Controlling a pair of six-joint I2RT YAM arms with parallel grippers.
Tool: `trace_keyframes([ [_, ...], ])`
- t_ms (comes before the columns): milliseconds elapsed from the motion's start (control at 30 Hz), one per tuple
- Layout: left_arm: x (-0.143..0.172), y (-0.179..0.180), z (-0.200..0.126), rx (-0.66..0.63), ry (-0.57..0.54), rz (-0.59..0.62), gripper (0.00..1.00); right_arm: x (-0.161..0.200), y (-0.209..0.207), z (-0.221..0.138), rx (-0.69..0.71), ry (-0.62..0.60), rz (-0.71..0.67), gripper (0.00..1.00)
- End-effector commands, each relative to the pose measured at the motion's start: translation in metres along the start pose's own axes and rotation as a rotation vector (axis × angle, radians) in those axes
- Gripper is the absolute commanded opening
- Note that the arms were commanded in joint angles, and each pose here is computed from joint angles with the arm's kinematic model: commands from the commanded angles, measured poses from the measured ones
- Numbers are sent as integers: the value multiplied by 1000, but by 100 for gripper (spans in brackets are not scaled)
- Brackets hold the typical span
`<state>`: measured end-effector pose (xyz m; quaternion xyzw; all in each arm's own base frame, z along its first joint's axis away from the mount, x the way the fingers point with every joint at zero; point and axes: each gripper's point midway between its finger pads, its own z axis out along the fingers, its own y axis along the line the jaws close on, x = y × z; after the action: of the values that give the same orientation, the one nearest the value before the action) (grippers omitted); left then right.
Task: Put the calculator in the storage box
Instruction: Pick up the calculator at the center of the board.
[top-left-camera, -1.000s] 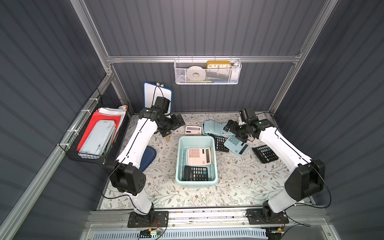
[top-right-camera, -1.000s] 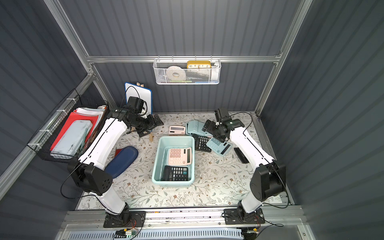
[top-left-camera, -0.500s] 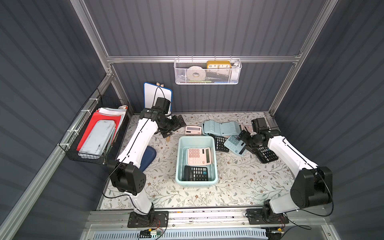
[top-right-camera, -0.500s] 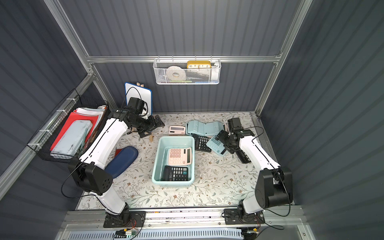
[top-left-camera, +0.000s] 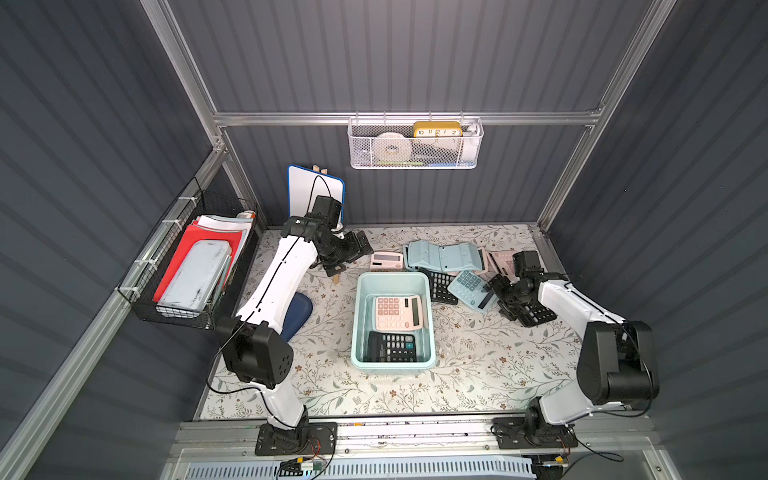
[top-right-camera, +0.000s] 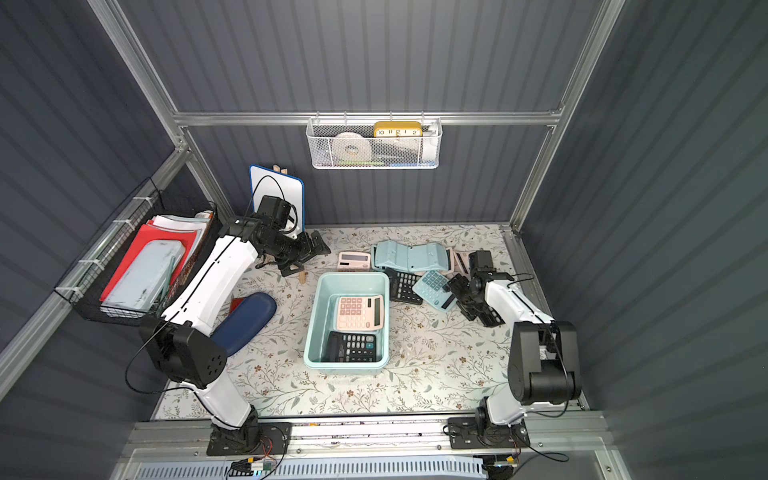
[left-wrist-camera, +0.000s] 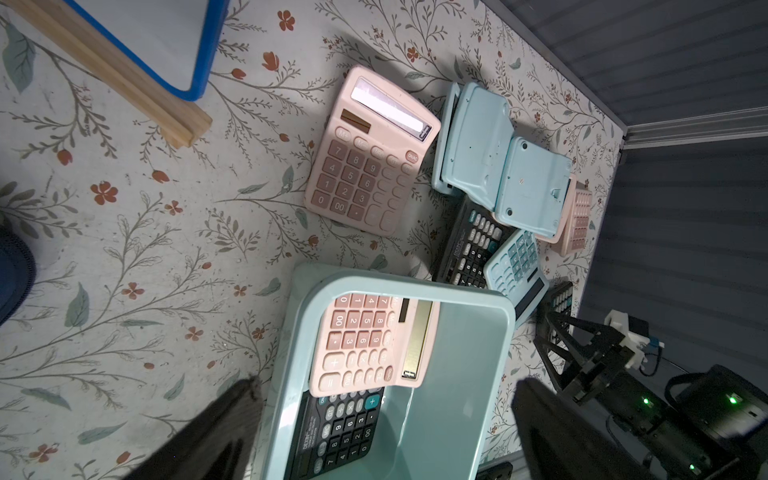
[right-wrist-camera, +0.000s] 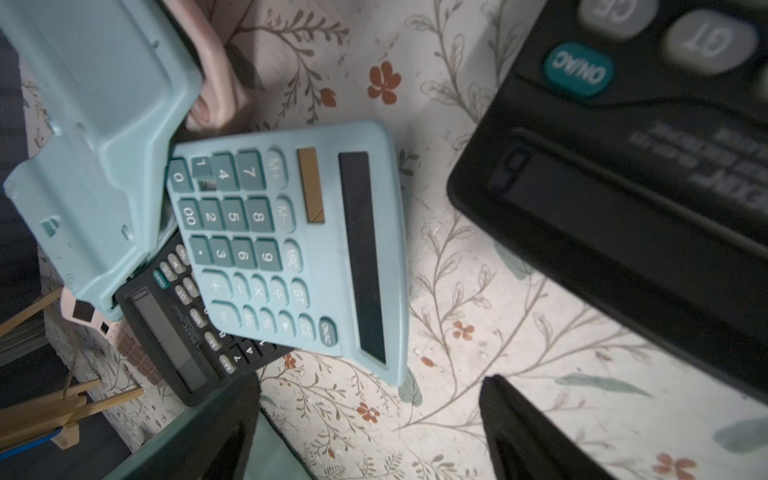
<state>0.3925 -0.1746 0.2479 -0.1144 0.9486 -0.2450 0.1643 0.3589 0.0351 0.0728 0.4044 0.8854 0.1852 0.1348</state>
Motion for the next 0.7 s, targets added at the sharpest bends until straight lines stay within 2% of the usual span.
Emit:
trace_keyframes([
  [0, 0, 1, 0, 3, 16, 4, 99, -3, -4, 15, 9, 10, 15, 87],
  [100, 0, 1, 1, 3, 15, 3, 99, -8, -3, 25, 0, 2, 14, 87],
  [167, -1, 1, 1, 1, 13, 2, 99, 16, 16, 31, -122, 155, -2, 72],
  [667, 4, -2, 3, 31, 36, -5, 99, 28, 8, 56, -184, 198, 22, 49],
])
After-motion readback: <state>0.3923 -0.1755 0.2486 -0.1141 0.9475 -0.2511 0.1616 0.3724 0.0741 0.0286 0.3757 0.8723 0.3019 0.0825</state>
